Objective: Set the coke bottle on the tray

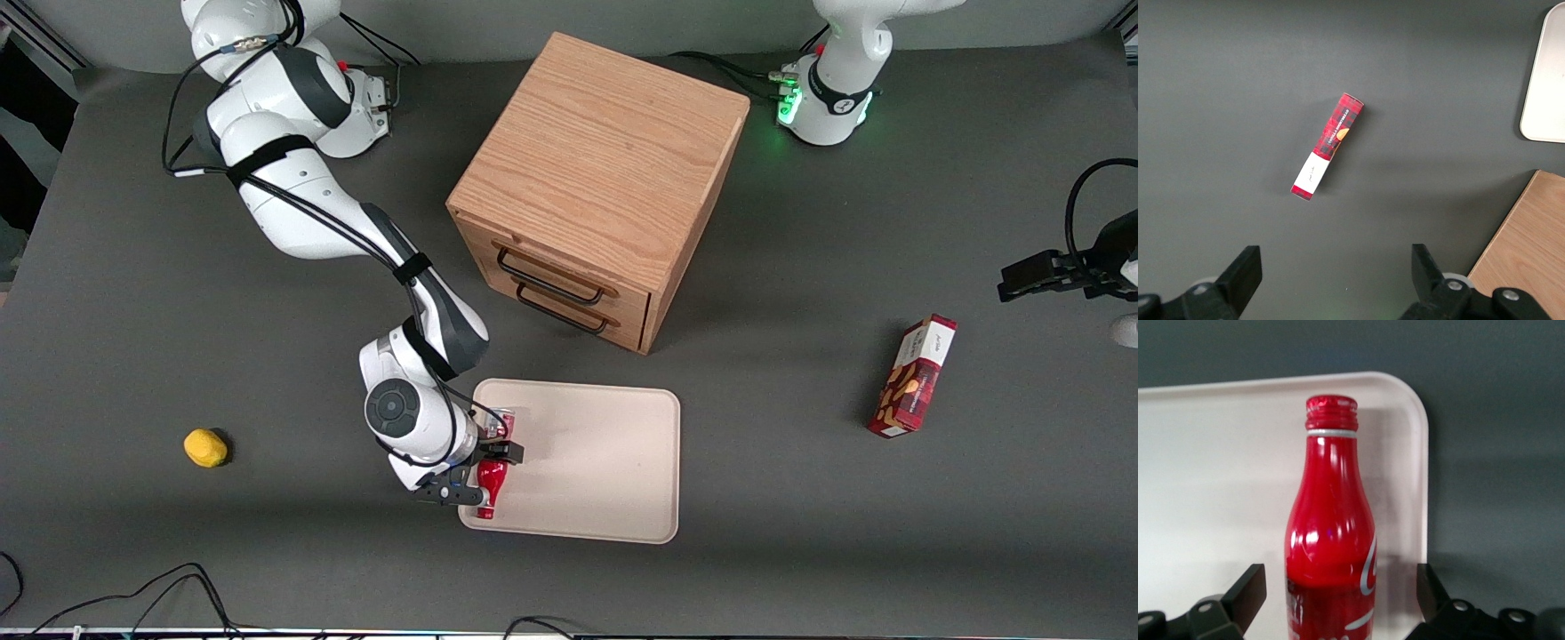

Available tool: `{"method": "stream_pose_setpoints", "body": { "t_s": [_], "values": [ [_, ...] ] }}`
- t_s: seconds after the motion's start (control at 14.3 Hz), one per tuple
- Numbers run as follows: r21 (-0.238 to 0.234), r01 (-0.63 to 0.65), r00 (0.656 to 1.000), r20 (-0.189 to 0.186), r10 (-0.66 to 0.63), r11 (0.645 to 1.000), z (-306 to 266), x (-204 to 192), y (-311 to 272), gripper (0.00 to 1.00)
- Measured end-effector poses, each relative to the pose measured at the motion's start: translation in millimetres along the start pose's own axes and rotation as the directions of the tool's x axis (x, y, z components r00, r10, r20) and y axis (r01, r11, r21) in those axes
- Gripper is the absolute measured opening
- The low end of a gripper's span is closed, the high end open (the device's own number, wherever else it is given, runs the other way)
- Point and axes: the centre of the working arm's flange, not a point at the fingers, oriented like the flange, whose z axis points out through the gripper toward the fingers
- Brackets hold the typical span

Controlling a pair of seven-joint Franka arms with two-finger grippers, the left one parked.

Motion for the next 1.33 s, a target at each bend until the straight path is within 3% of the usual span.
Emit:
{"method": "stream_pose_setpoints", "body": {
  "t_s": [0.28,0.56,0.7,0.91,1.33],
  "values": [
    [0.007,-0.005,0.999,-0.051,0.006,1.0,-53.8,15.0,1.0,1.0],
    [-0.046,-0.048,0.998,-0.05,0.046,0.998,-169.6,35.0,45.1,1.0],
    [-0.068,-0.051,0.997,-0.068,0.047,0.996,-231.6,35.6,78.3,1.0],
    [-0.114,-0.021,0.997,-0.077,0.012,0.993,-298.4,8.5,120.3,1.0],
    [-0.178,0.045,0.997,-0.047,-0.054,0.983,-394.4,-88.0,195.0,1.0]
  ]
}}
